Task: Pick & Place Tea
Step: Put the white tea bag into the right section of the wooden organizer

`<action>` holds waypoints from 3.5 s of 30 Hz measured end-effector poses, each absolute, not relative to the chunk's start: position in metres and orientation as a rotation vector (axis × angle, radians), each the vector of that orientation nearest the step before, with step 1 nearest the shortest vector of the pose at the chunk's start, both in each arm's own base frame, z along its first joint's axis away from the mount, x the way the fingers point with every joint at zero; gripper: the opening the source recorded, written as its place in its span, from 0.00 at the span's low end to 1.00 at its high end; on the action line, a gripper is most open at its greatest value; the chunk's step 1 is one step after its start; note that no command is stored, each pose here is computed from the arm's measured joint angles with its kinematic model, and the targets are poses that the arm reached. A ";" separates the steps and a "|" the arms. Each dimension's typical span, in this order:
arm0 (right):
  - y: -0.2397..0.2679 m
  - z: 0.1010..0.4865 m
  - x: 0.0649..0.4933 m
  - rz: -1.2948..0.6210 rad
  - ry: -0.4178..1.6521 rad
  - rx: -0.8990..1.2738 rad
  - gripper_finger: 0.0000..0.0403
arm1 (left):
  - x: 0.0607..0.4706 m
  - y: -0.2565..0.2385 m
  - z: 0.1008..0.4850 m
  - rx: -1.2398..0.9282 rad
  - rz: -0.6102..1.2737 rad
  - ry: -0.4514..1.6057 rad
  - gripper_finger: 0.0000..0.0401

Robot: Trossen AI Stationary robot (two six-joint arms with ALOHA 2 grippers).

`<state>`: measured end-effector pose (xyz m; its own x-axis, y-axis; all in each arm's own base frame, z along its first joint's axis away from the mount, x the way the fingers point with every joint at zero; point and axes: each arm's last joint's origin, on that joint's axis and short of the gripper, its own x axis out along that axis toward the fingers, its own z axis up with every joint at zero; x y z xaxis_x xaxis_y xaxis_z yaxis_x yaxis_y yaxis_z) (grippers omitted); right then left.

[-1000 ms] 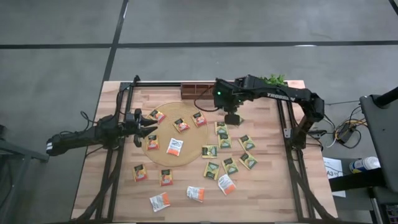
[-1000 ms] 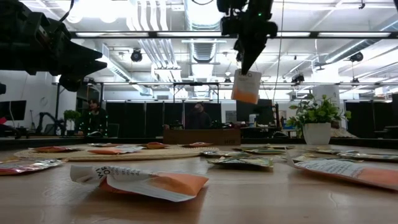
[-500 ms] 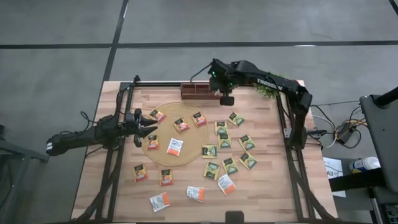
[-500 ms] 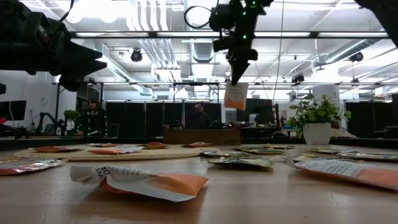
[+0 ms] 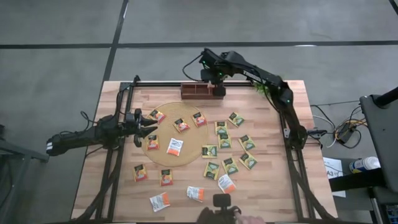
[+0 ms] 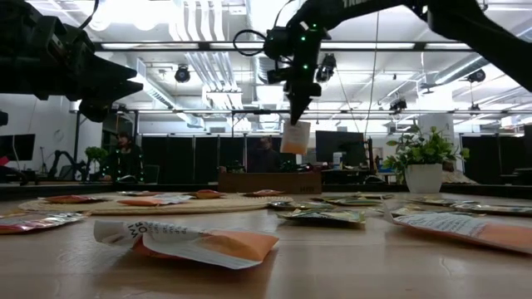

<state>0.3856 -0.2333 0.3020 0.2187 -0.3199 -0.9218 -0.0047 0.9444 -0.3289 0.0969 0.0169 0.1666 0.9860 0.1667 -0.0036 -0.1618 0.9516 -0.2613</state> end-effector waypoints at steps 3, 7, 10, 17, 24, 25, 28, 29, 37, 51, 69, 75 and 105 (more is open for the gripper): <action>-0.238 0.301 0.388 -0.223 1.332 -0.279 0.02 | 0.097 0.017 0.167 -0.264 0.167 -0.018 0.36; -0.243 0.294 0.389 -0.219 1.343 -0.264 0.02 | 0.097 0.017 0.167 -0.264 0.167 -0.018 0.36; -0.246 0.289 0.386 -0.218 1.359 -0.251 0.02 | 0.097 0.017 0.167 -0.264 0.167 -0.018 0.36; -0.257 0.281 0.381 -0.232 1.371 -0.234 0.02 | 0.097 0.017 0.167 -0.264 0.167 -0.019 0.36; -0.265 0.270 0.377 -0.239 1.380 -0.219 0.02 | 0.097 0.017 0.167 -0.264 0.167 -0.018 0.36; -0.266 0.269 0.376 -0.240 1.384 -0.216 0.02 | 0.097 0.017 0.167 -0.264 0.167 -0.018 0.36; -0.268 0.266 0.376 -0.240 1.377 -0.211 0.02 | 0.097 0.017 0.167 -0.264 0.167 -0.018 0.36; -0.269 0.266 0.376 -0.243 1.373 -0.211 0.02 | 0.097 0.017 0.167 -0.264 0.167 -0.018 0.36; -0.272 0.255 0.379 -0.235 1.355 -0.247 0.02 | 0.097 0.017 0.167 -0.264 0.167 -0.018 0.36; -0.272 0.244 0.375 -0.254 1.426 -0.252 0.02 | 0.097 0.017 0.167 -0.264 0.167 -0.018 0.36; -0.279 0.229 0.375 -0.093 1.387 -0.400 0.02 | 0.097 0.017 0.167 -0.264 0.167 -0.018 0.36; -0.280 0.223 0.376 -0.061 1.386 -0.458 0.02 | 0.097 0.017 0.167 -0.264 0.167 -0.018 0.36; -0.286 0.217 0.378 -0.192 1.347 -0.390 0.03 | 0.097 0.017 0.167 -0.264 0.167 -0.018 0.36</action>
